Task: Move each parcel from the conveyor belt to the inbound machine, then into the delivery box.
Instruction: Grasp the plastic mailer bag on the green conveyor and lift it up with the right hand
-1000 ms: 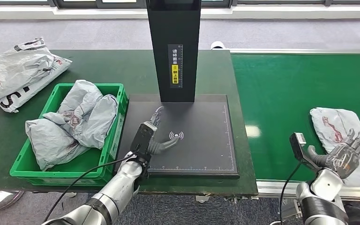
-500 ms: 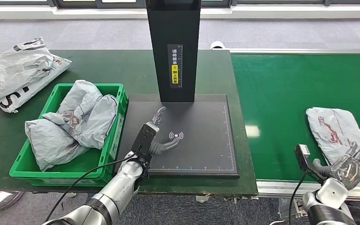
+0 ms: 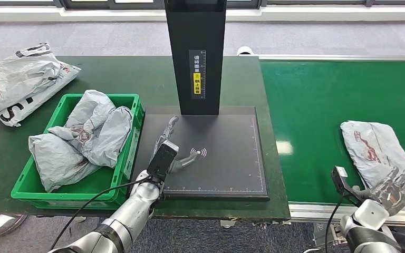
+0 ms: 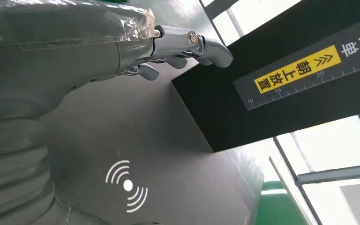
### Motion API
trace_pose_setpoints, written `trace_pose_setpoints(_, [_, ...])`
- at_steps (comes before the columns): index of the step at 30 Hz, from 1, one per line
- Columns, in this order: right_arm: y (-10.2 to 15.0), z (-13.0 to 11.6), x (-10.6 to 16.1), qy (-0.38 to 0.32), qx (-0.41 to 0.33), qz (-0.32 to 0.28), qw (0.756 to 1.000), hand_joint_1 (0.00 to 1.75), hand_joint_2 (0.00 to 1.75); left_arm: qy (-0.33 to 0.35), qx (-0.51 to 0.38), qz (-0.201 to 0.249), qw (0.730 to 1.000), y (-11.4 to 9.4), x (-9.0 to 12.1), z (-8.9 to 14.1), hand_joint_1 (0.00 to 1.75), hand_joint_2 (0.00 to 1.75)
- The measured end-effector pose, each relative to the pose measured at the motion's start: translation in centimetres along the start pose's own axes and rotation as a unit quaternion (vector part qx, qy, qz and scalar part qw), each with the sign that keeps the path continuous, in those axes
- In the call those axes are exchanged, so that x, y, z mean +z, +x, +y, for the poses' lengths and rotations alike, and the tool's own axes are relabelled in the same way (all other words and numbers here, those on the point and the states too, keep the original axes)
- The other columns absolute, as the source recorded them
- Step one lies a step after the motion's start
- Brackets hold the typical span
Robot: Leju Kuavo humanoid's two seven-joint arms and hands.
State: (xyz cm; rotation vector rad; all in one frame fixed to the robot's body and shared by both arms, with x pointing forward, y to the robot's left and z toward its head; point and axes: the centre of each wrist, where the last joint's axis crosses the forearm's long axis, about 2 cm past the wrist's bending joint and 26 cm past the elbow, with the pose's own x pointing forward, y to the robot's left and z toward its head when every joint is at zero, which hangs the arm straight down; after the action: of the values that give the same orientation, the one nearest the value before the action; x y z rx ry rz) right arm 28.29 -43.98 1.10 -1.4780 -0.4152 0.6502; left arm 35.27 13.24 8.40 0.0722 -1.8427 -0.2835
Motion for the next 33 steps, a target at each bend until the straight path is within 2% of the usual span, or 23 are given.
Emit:
trace_pose_setpoints(13, [1.3, -0.4, 0.2, 0.007, 0.017, -0.027, 0.999, 0.00, 1.75, 0.008, 0.000, 0.007, 1.000, -0.8, 1.0, 0.5, 0.00, 1.75])
trace_pose_setpoints(16, [1.4, -0.1, 0.4, 0.035, 0.028, -0.029, 0.999, 0.00, 1.75, 0.008, 0.007, 0.005, 1.000, -0.8, 1.1, 0.6, 0.00, 1.75])
trace_pose_setpoints(23, [1.1, 0.8, 0.8, 0.148, 0.098, -0.005, 0.984, 0.00, 1.75, -0.003, 0.011, 0.000, 1.000, -0.7, 0.9, 0.8, 0.00, 1.75])
trace_pose_setpoints(33, [1.2, 0.8, 0.8, 0.167, 0.115, -0.001, 0.979, 0.00, 1.75, 0.000, 0.012, 0.000, 1.000, -0.7, 0.8, 1.0, 0.00, 1.75])
